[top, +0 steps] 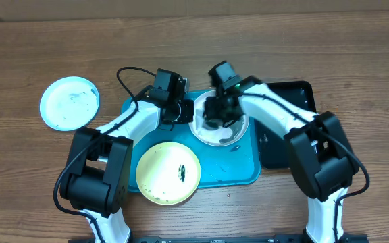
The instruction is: Clean dirty plates on tray and stack at the side
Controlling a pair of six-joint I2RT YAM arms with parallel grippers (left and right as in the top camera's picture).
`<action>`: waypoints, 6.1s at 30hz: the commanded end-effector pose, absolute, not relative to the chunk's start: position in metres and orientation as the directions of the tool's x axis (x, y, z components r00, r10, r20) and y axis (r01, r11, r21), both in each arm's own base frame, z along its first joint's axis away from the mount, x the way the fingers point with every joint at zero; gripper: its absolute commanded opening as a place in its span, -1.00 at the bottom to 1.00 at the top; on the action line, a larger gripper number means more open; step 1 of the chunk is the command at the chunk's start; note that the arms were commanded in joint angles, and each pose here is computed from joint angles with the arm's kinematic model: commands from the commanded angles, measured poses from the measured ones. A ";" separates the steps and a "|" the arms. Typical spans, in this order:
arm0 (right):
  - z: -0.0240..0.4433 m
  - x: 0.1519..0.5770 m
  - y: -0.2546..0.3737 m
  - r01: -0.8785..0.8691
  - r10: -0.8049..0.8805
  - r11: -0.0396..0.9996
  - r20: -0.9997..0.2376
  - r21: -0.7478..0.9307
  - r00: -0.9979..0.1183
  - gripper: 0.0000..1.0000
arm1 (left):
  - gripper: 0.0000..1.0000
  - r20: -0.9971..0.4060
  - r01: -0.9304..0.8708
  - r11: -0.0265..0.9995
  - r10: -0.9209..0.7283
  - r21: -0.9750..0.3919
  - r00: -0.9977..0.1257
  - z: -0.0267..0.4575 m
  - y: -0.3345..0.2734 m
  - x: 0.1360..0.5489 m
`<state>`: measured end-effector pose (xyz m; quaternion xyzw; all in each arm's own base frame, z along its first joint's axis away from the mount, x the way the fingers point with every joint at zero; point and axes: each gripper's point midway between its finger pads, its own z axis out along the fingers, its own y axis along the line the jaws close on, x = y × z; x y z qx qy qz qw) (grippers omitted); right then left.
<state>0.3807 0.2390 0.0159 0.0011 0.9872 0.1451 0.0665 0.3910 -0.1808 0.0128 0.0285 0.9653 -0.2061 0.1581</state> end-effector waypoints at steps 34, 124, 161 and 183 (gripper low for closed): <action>0.030 0.353 0.210 -0.105 -0.110 0.993 -0.106 -0.048 -0.988 -0.93 | -0.92 -0.305 0.113 0.912 -0.015 -0.395 -0.952 0.010 -0.181 0.390; 0.112 0.440 -0.081 0.317 0.288 0.941 -0.207 -0.121 -0.935 1.00 | -0.92 -0.305 0.089 0.934 -0.023 -0.346 -0.952 0.002 -0.179 0.398; 0.114 0.448 -0.082 0.321 0.287 0.940 -0.241 -0.114 -0.927 1.00 | -0.92 -0.641 0.169 0.943 -0.059 -0.287 -0.765 0.189 -0.158 0.455; 0.114 0.448 -0.082 0.321 0.287 0.940 -0.241 -0.114 -0.927 1.00 | -0.92 -0.650 0.188 0.963 0.020 -0.191 -0.759 0.189 -0.229 0.413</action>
